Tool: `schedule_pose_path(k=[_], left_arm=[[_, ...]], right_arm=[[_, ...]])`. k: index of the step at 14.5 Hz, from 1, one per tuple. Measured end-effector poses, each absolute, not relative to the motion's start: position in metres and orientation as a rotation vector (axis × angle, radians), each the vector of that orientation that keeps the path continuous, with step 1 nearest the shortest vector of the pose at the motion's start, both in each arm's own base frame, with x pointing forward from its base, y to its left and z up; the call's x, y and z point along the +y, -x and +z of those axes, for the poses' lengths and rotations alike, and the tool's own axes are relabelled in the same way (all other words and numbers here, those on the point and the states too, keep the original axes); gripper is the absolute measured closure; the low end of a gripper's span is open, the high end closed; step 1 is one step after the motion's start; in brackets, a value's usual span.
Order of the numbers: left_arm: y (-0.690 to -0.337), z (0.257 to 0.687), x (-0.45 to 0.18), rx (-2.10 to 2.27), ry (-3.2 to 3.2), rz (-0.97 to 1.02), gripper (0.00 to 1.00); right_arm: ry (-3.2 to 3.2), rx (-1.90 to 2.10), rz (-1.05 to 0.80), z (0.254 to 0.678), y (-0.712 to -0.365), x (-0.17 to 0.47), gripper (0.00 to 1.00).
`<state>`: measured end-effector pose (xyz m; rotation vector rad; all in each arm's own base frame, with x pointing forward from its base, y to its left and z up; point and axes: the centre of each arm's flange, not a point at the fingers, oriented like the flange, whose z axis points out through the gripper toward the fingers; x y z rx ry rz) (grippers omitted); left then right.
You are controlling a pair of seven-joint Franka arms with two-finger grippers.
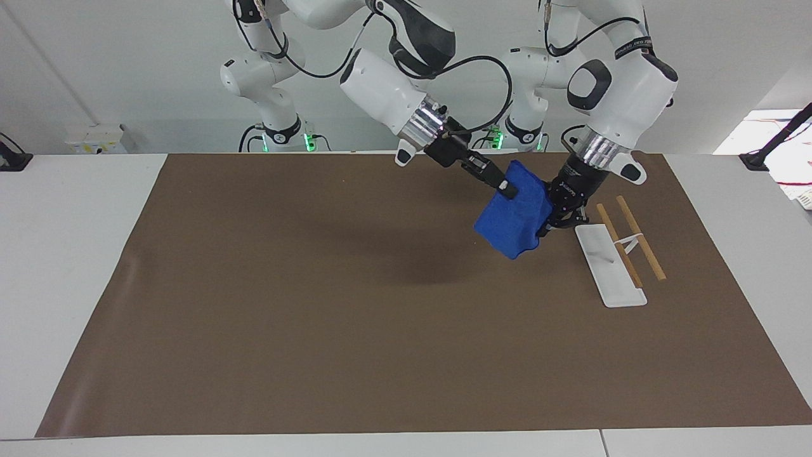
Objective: Right arm passes towel to left arm to hang
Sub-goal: 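Open the right gripper and withdraw it while the left gripper holds the towel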
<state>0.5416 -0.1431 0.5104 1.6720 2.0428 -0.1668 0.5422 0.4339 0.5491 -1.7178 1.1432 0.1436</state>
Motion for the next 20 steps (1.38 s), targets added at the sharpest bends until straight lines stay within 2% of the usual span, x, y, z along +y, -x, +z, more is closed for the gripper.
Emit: schedule_pose_path(k=[1, 2, 5, 10, 13, 17, 20], left_arm=[[-0.542, 0.513, -0.143, 2.039, -1.669, -0.163, 0.97], [-0.543, 0.516, -0.143, 2.034, -1.667, -0.159, 0.97], [-0.546, 0.525, -0.143, 2.009, -1.677, -0.137, 0.97], [-0.550, 0.544, -0.143, 1.939, -1.815, 0.047, 0.97], [-0.550, 0.551, -0.148, 1.832, -1.968, 0.175, 0.97], [-0.547, 0.549, -0.155, 1.737, -2.113, 0.264, 0.97], [-0.544, 0.539, -0.146, 1.771, -2.193, 0.224, 0.97]], right_arm=[[1.718, 1.144, 0.143, 0.549, -0.542, 0.434, 0.94], [1.718, 1.143, 0.140, 0.549, -0.543, 0.433, 0.89], [1.778, 1.067, 0.068, 0.546, -0.547, 0.428, 0.59], [2.141, 0.718, -0.281, 0.509, -0.562, 0.399, 0.03], [2.368, 0.492, -0.453, 0.479, -0.587, 0.336, 0.00], [2.651, 0.283, -0.497, 0.468, -0.616, 0.243, 0.00], [2.887, 0.169, -0.455, 0.467, -0.621, 0.194, 0.00]])
